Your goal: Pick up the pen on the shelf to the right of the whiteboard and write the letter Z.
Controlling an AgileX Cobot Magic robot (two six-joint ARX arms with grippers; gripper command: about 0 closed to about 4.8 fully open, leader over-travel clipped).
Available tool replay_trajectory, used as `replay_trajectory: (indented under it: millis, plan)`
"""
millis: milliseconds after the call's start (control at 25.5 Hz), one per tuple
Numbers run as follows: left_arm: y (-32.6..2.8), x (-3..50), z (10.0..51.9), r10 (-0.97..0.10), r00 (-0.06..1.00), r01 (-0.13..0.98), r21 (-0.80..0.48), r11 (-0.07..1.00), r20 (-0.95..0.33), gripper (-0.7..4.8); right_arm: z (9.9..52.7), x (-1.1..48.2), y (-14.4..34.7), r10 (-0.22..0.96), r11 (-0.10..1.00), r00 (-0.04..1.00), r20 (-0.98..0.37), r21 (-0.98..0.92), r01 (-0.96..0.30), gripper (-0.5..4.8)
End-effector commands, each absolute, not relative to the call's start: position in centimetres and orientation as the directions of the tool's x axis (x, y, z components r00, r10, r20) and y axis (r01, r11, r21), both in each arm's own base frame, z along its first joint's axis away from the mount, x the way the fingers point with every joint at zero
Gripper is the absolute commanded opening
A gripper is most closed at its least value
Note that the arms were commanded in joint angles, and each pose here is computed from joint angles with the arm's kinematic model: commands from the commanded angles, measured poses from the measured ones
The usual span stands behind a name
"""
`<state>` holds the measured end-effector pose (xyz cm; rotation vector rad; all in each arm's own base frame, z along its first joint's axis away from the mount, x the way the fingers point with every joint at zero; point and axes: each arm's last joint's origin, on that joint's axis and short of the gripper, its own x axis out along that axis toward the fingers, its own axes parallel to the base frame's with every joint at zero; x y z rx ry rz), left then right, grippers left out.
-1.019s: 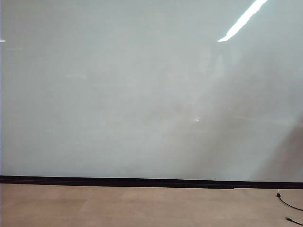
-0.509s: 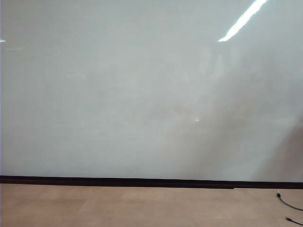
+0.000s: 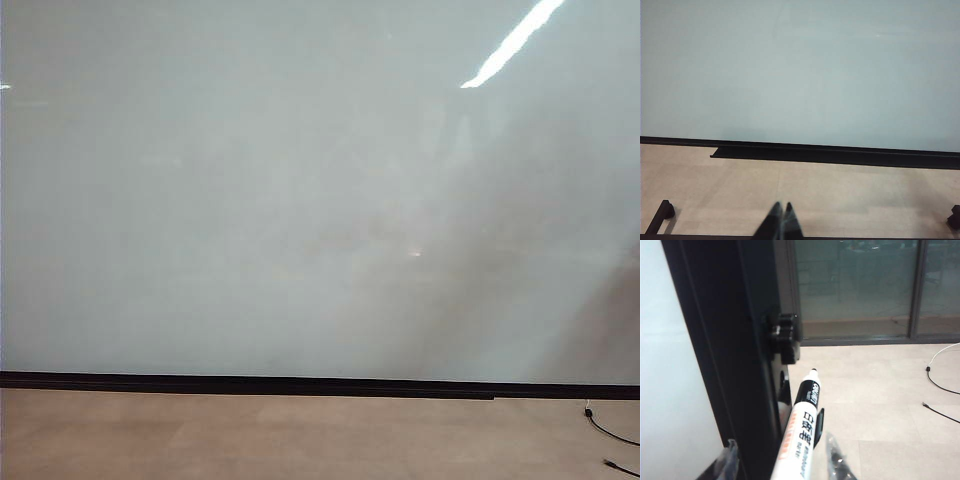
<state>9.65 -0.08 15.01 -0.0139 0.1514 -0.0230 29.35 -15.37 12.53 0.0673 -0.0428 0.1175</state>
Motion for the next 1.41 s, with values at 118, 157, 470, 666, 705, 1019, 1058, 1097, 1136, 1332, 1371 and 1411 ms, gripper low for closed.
replay_trajectory:
  millis: [118,157,470,666,705,1019,1058,1097,1136,1332,1371,1411]
  plan:
    - [-0.08,9.66,15.19,-0.024,0.99,0.023,-0.011,1.0,-0.138,-0.04,13.24,29.63,-15.55,0.118,0.992,0.99,0.079,0.041,-0.122,2.29]
    - [-0.08,9.66,15.19,-0.024,0.99,0.023,-0.011,1.0,-0.138,-0.05,13.34,29.64,-15.53,0.116,0.992,0.99,0.081,0.039,-0.12,2.29]
    - [-0.08,9.66,15.19,-0.024,0.99,0.023,-0.011,1.0,-0.138,-0.05,13.34,29.63,-15.54,0.116,0.992,0.99,0.081,0.04,-0.12,2.28]
    - [-0.08,9.66,15.19,-0.024,0.99,0.023,-0.011,1.0,-0.138,-0.05,13.26,29.58,-15.51,0.116,0.992,0.99,0.078,0.042,-0.119,2.09]
    - [-0.08,9.66,15.19,-0.024,0.99,0.023,-0.011,1.0,-0.138,-0.04,13.26,29.57,-15.51,0.116,0.992,0.99,0.078,0.043,-0.119,2.07]
    - [-0.08,9.66,15.19,-0.024,0.99,0.023,-0.011,1.0,-0.138,-0.05,13.07,29.5,-15.47,0.114,0.992,0.991,0.071,0.049,-0.117,2.11]
    - [-0.08,9.66,15.19,-0.024,0.99,0.023,-0.011,1.0,-0.138,-0.04,13.07,29.49,-15.48,0.113,0.992,0.991,0.071,0.049,-0.117,2.11]
    - [-0.08,9.66,15.19,-0.024,0.99,0.023,-0.011,1.0,-0.138,-0.05,13.06,29.48,-15.48,0.112,0.992,0.991,0.07,0.049,-0.116,2.11]
    - [-0.08,9.66,15.19,-0.024,0.99,0.023,-0.011,1.0,-0.138,-0.05,13.04,29.47,-15.46,0.112,0.992,0.991,0.07,0.049,-0.116,2.11]
    - [-0.08,9.66,15.19,-0.024,0.99,0.023,-0.011,1.0,-0.138,-0.05,12.79,29.36,-15.44,0.103,0.993,0.993,0.061,0.057,-0.106,2.1]
    - [-0.08,9.66,15.19,-0.024,0.99,0.023,-0.011,1.0,-0.138,-0.04,12.75,29.33,-15.44,0.099,0.993,0.993,0.06,0.058,-0.102,2.1]
    - [-0.08,9.66,15.19,-0.024,0.99,0.023,-0.011,1.0,-0.138,-0.05,12.71,29.31,-15.42,0.099,0.993,0.993,0.058,0.059,-0.102,2.11]
